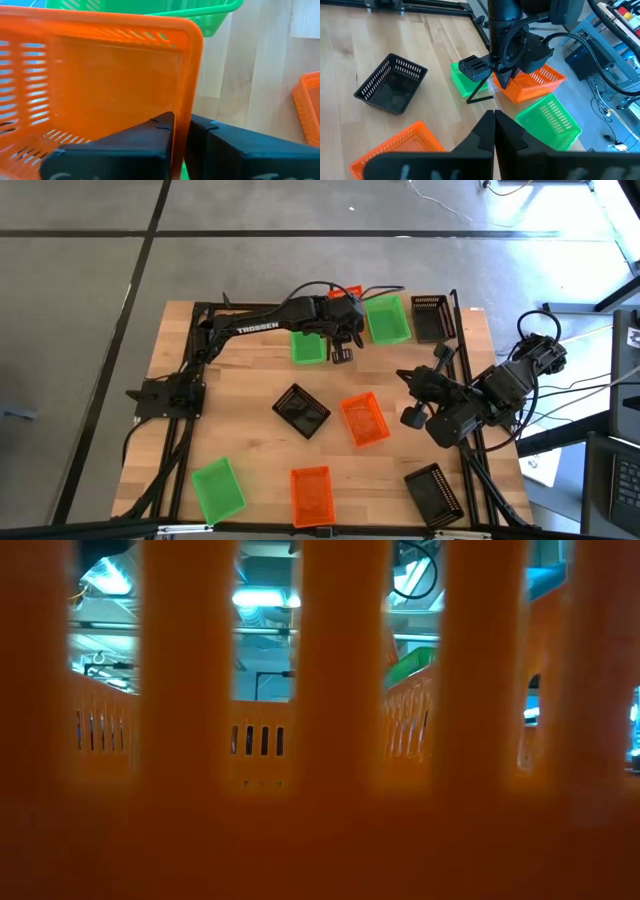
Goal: Stack baskets on shelf by color
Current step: Put the top orange bin on the shelf, then stack the bottom black bin on top of the black bin on the shelf
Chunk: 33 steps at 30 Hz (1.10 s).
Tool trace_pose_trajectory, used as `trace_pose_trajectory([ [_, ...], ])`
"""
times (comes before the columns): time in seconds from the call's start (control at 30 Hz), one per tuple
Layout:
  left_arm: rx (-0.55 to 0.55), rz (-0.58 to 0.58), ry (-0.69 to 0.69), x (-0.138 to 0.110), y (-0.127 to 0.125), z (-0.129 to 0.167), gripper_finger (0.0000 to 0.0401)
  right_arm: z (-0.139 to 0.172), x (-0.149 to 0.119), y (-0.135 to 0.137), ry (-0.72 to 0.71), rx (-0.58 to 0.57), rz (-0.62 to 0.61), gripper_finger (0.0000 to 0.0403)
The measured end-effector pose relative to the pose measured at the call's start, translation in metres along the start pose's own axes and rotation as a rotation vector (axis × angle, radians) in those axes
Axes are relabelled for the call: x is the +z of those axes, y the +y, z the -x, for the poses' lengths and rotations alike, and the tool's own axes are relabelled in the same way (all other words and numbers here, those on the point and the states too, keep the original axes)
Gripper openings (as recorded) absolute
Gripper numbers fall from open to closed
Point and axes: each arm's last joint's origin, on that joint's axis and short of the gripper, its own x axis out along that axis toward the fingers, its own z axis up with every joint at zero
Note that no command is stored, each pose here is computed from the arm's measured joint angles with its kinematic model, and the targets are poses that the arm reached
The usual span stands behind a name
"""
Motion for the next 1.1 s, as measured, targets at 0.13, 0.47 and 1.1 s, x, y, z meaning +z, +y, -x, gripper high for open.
trace_pose_trajectory([
  [0.13, 0.003, 0.0, 0.001, 0.0, 0.0, 0.0, 0.0042, 0.0, 0.0, 0.0, 0.0, 0.0, 0.0, 0.0],
  [0.47, 0.003, -0.009, -0.001, 0.001, -0.003, 0.001, 0.0051, 0.0, 0.0, 0.0, 0.002, 0.001, 0.001, 0.0],
  [1.1, -0.022, -0.182, -0.083, 0.004, -0.055, 0.109, 0.0055, 0.032, -0.019, 0.023, 0.102, 0.299, 0.122, 0.0],
])
